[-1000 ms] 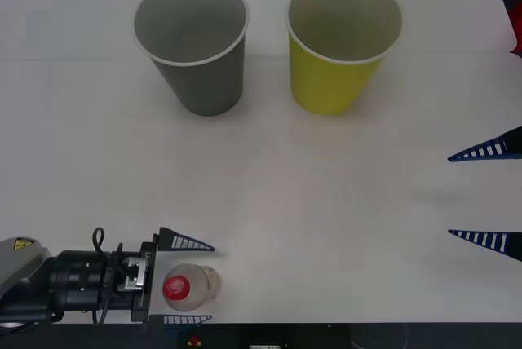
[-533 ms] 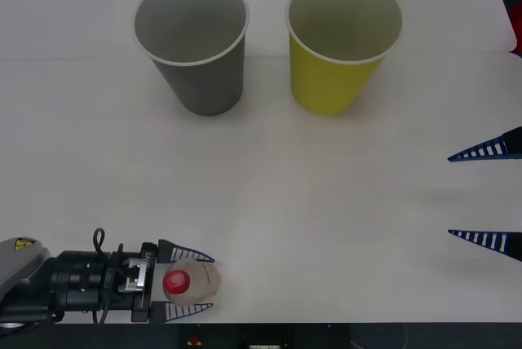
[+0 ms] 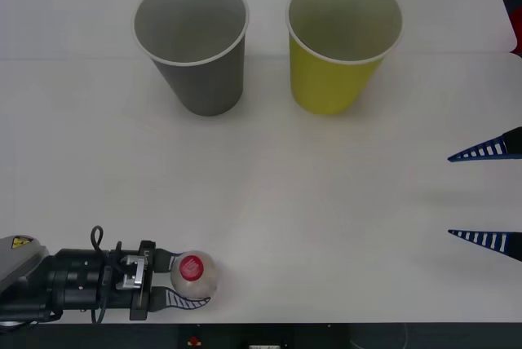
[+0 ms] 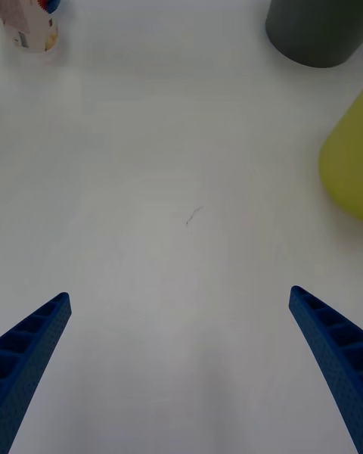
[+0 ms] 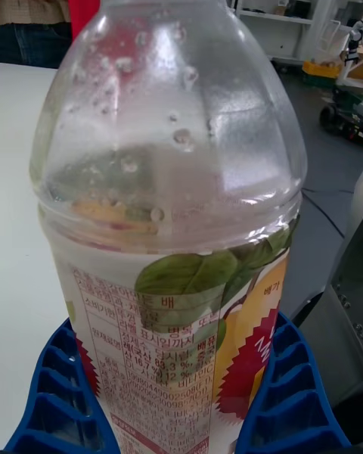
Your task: Put the can into the green bin and the plastic bottle into the gray bin
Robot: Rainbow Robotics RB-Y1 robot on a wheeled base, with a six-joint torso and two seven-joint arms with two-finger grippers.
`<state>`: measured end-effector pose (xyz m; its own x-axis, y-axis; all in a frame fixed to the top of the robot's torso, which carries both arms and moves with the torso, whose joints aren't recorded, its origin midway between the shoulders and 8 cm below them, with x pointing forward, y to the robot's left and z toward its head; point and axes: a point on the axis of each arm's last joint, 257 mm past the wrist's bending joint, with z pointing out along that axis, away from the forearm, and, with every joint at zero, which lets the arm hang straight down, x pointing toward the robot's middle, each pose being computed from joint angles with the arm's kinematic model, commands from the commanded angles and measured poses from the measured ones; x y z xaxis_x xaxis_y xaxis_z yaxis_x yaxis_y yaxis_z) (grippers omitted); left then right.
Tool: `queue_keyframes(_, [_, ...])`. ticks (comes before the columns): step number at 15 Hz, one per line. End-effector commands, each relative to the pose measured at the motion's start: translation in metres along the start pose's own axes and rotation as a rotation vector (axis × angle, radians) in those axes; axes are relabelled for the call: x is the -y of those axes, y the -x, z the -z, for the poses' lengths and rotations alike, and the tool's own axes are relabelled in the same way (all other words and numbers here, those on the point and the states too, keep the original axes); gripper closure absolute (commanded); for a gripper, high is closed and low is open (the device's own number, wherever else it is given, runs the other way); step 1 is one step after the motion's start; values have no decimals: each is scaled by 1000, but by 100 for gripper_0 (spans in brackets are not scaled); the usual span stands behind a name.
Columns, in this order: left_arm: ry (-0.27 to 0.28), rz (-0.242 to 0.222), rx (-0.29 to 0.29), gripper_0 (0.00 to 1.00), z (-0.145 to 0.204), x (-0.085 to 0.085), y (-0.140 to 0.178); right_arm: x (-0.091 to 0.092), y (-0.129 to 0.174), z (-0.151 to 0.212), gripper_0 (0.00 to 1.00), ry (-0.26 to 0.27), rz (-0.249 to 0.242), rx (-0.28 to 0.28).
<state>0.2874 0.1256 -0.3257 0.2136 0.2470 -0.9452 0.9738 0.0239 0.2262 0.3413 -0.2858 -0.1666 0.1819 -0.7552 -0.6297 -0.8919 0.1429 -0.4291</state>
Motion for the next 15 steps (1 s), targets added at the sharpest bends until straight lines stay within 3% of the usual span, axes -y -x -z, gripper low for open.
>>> queue_keyframes(1, [-26,53,3,100,7,-3,22,0,0,0,0,0,0,0])
queue_keyframes(3, [-32,80,-2,100,15,-7,36,0,0,0,0,0,0,0])
queue_keyframes(8, [-32,135,-145,100,53,-28,68,0,0,0,0,0,0,0])
queue_keyframes(10, [-12,189,-174,100,64,-36,85,0,0,0,0,0,0,0])
queue_keyframes(15, [121,334,-171,100,56,-70,129,0,0,0,0,0,0,0])
